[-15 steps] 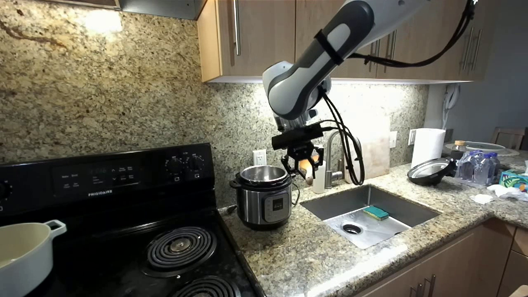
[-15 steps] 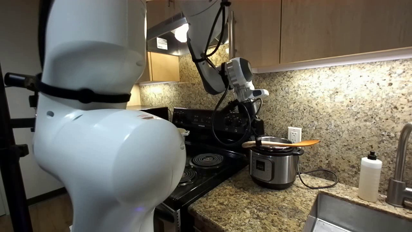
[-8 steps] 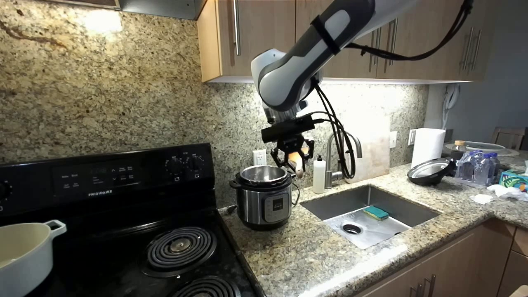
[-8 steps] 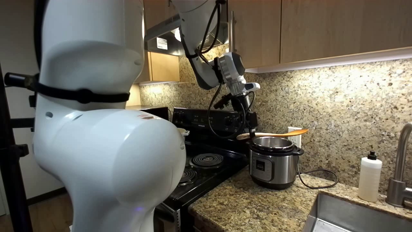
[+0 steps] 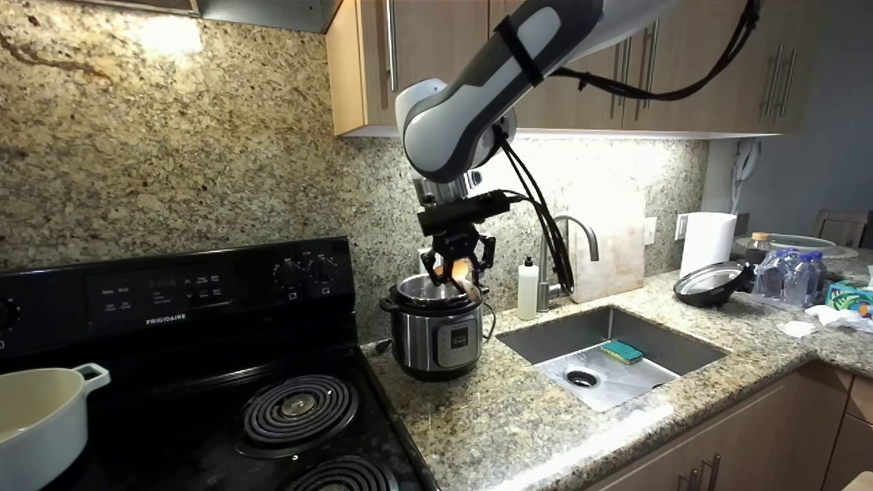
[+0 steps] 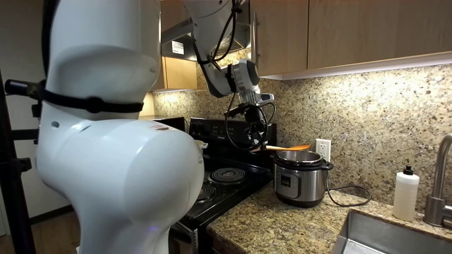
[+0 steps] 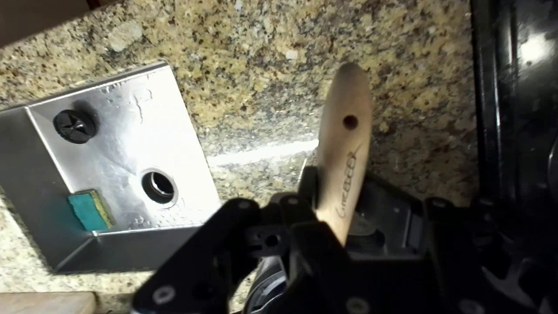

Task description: Put the spatula inside the cooker

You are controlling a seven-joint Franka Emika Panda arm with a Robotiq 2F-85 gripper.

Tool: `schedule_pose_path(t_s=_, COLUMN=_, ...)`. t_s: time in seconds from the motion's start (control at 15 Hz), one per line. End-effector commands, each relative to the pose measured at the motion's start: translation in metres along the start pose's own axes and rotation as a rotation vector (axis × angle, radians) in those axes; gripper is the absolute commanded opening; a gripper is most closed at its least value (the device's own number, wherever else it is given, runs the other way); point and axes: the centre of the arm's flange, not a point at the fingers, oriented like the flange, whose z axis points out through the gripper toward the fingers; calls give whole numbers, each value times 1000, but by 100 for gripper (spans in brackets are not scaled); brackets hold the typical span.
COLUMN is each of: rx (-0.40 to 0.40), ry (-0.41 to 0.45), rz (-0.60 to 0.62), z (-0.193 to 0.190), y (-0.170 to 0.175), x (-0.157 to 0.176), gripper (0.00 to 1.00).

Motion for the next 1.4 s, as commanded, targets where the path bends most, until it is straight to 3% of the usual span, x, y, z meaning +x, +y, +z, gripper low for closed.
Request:
schedule_pose_path(t_s=0.0, rx=63, ry=-74, rz=-143, z=9, y=-11, x=9, gripper=8)
schedule_pose_path(t_s=0.33, rx=106, ry=-178, rz=-203, z=25, y=-15, x=26, gripper=9)
schedule_pose_path(t_s=1.13, rx=149, ry=-216, rz=-168, z=25, y=-13, x=84, gripper=7)
schedule_pose_path(t_s=1.27, rx=157, ry=-230, rz=-165, z=30, y=-13, x=85, gripper=22)
schedule_pose_path(t_s=1.33, rx=160, ry=-233, rz=-165, z=31, y=-13, x=85, gripper=11)
